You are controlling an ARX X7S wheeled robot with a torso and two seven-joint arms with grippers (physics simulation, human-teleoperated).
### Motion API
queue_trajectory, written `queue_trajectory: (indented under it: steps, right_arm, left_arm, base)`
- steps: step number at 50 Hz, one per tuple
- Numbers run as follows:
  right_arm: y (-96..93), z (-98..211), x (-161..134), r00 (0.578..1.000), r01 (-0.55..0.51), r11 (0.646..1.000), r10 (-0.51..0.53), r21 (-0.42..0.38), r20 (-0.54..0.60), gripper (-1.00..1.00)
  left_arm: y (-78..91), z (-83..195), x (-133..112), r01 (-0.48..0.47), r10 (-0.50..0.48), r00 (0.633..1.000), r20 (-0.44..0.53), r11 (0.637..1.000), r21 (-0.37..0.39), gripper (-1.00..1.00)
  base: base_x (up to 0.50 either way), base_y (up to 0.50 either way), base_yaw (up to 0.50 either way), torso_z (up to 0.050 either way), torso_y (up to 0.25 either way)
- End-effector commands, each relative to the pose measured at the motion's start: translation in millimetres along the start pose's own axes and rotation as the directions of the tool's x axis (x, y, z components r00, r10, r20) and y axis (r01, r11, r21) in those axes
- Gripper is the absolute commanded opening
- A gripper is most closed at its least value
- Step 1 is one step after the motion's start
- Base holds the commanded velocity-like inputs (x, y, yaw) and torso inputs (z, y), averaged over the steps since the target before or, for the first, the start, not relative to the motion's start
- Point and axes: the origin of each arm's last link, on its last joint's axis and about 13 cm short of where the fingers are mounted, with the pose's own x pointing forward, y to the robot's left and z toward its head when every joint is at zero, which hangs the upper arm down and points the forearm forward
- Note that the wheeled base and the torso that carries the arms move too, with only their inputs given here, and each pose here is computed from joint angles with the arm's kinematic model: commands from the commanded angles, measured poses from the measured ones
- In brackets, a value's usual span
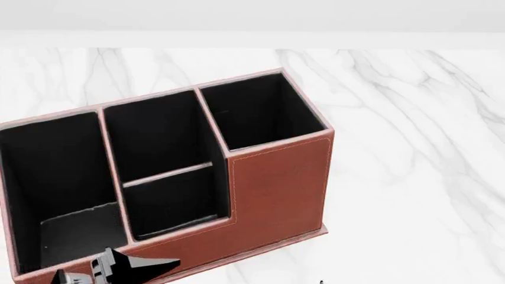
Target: Pick up the book and place it in the back compartment of the caddy.
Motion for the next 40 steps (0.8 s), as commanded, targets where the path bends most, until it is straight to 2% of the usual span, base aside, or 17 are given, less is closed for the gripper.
queue_trajectory:
  steps: [1,40]
  right_arm:
    - [-0.2,0.4,0.1,1.0,0.001,1.0,-0.001,-0.001,0.0,1.0]
    - [-0.2,0.7,-0.2,1.0,0.001,1.0,-0.001,-0.002,0.002,1.0]
  left_arm:
    - [-1.9,-0.6,10.2,0.024,-0.024,1.0,-0.006,1.0,0.001,1.0]
    - [-1.8,-15.2,43.3,0.072,-0.074,0.996,-0.054,0.997,-0.029,1.0]
  base:
    - [0.0,0.0,0.0,0.0,0.0]
    - [0.0,0.0,0.0,0.0,0.0]
